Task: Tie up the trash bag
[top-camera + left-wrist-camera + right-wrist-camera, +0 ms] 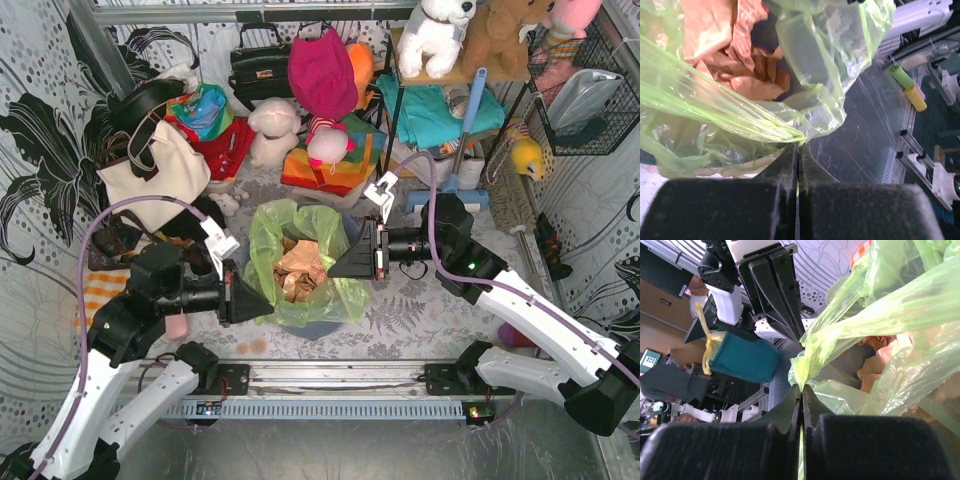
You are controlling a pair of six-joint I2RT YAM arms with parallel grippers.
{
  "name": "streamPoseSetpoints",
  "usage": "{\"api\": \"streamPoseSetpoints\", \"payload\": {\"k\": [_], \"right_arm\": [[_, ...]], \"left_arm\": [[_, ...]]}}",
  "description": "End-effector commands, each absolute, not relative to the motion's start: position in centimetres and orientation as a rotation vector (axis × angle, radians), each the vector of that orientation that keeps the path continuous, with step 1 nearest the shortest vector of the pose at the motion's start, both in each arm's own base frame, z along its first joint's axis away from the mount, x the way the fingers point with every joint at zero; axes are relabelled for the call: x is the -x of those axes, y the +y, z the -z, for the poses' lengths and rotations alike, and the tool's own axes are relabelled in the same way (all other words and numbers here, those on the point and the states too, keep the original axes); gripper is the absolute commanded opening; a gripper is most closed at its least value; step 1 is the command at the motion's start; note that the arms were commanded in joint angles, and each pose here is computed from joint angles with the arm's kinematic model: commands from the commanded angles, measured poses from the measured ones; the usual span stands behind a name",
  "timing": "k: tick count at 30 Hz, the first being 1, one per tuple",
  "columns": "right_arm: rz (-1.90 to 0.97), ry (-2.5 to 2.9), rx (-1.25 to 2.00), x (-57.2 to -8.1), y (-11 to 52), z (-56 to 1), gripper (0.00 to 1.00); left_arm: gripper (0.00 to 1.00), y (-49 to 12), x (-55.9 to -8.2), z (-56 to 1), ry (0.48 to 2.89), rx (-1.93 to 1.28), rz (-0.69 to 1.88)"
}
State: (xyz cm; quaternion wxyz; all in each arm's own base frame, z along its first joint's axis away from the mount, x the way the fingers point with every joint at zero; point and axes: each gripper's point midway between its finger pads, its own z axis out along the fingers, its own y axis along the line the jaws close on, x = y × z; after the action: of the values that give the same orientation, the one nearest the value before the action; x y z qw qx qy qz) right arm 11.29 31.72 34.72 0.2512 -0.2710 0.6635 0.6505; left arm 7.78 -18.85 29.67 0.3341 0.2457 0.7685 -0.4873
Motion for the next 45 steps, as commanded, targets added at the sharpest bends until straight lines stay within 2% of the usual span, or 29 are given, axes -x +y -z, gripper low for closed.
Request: {"api": "streamPoseSetpoints", "payload": {"k": [1, 7, 12, 15, 21, 27, 33, 38, 41, 43, 45], "right_arm": [[-1.805, 1.789, 0.813, -9.9, 31.3, -34.6, 0.00], [-1.845, 1.727, 0.913, -8.3, 30.6, -35.5, 0.00], [-1.811, 1.654, 0.903, -8.4, 30.2, -37.5, 0.00], [-1.724, 1.635, 0.789, -10.6, 30.8, -39.6, 0.00], [-1.492, 1.627, 0.480, -17.0, 31.0, -42.2, 0.00], [-1.372, 1.560, 0.294, -21.7, 31.2, -44.2, 0.00], [-1.377, 1.409, 0.293, -22.5, 31.5, -48.2, 0.00], [-1.327, 1.258, 0.289, -21.8, 29.5, -51.8, 0.00], [-1.309, 1.174, 0.311, -20.7, 28.3, -53.2, 0.00], [-1.318, 1.153, 0.343, -20.0, 28.2, -53.2, 0.06], [-1.340, 1.152, 0.377, -19.4, 28.5, -52.7, 0.18]], "left_arm": [[0.00, -19.0, -5.1, -28.8, 1.988, -0.810, 1.381], [0.00, -19.3, -2.8, -30.4, 1.885, -0.941, 1.500], [0.00, -19.1, -3.0, -32.4, 1.784, -0.926, 1.448], [0.00, -19.0, -5.2, -35.0, 1.723, -0.835, 1.331], [0.00, -17.7, -13.4, -40.6, 1.670, -0.423, 1.059], [0.00, -16.6, -19.1, -45.9, 1.543, -0.197, 0.929], [0.00, -17.8, -18.1, -52.4, 1.292, -0.282, 1.026], [0.01, -16.0, -17.4, -56.1, 1.160, -0.205, 1.008], [0.10, -15.9, -16.9, -56.5, 1.149, -0.217, 1.012], [0.13, -16.4, -16.6, -55.7, 1.177, -0.239, 1.029], [0.20, -16.7, -16.8, -54.4, 1.223, -0.242, 1.042]]}}
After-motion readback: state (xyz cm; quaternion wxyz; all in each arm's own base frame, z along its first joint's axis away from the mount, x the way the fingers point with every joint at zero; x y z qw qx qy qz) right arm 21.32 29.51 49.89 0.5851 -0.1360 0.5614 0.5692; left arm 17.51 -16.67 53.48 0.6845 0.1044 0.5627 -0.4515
